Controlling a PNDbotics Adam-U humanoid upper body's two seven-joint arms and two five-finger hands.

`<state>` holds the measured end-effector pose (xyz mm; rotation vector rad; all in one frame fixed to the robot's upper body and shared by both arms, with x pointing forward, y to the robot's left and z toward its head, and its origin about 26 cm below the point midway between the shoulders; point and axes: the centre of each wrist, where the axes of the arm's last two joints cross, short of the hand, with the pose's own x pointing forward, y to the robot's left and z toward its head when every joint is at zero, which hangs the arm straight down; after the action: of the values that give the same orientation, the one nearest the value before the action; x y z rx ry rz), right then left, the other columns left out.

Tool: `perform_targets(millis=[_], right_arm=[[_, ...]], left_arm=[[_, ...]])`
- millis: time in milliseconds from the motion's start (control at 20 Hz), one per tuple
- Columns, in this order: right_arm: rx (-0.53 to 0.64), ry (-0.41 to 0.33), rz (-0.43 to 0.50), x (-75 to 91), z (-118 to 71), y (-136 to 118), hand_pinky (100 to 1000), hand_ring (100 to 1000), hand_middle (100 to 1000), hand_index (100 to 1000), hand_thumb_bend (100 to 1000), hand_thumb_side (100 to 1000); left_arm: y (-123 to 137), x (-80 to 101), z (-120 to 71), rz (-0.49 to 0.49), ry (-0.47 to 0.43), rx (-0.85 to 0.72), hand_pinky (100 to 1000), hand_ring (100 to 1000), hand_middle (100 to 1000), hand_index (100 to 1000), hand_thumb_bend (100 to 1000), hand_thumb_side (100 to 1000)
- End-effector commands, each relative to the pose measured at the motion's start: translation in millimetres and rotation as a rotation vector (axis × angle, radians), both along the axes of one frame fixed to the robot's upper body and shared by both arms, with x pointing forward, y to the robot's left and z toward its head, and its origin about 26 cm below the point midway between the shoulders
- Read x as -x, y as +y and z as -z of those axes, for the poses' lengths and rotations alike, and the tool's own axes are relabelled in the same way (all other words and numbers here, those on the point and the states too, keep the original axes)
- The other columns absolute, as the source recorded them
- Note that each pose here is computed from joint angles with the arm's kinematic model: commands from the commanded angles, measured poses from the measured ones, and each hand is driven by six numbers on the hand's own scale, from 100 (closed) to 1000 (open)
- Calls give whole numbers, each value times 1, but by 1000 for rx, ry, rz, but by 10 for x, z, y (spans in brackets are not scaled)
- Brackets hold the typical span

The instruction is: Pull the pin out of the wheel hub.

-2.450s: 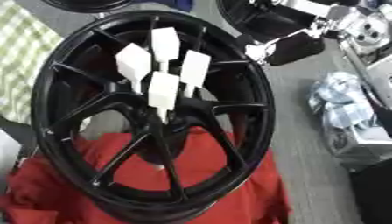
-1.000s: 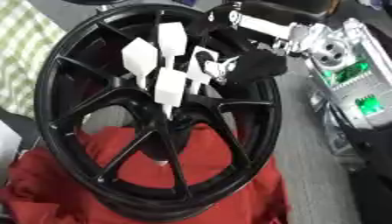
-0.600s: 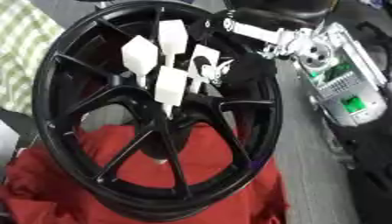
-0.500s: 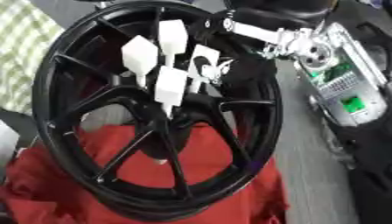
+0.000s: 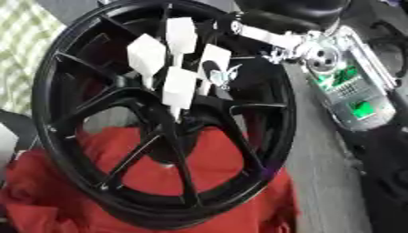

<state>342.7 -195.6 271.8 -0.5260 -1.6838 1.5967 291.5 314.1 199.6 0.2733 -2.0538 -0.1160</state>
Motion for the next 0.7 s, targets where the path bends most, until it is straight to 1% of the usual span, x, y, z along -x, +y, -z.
perform_targets(millis=[50,150,350,400,450,500,550,650,700], right_arm=[[3,-40,36,-24,-70,-56,946,933,815,941,100,442],[8,-42,46,-43,-55,-67,944,930,812,942,100,453],[22,-45,71,-85,-18,-93,936,923,804,940,100,445],[26,-43,75,-96,-4,-98,935,921,801,941,100,485],[30,-37,78,-108,13,-101,935,920,800,941,100,493],[32,-28,77,-119,29,-101,933,910,781,938,100,541],[34,-20,73,-126,41,-98,932,907,771,935,100,555],[31,-7,57,-125,45,-87,926,882,706,910,100,583],[25,-2,49,-119,38,-81,918,864,634,880,100,576]], left_arm=[[-10,20,-89,6,-31,-25,583,692,633,772,100,766],[-13,19,-90,8,-32,-28,583,692,633,771,100,766],[-13,19,-90,9,-33,-29,583,691,631,770,100,766],[-13,19,-90,9,-33,-29,583,691,631,770,100,766],[-13,19,-90,9,-34,-29,583,691,631,770,100,766],[-13,18,-92,10,-34,-30,584,691,631,770,100,765],[-14,18,-93,10,-35,-30,584,691,631,770,100,765],[-15,17,-94,10,-35,-29,584,691,631,770,100,765],[-16,17,-94,10,-34,-29,584,692,631,770,100,764]])
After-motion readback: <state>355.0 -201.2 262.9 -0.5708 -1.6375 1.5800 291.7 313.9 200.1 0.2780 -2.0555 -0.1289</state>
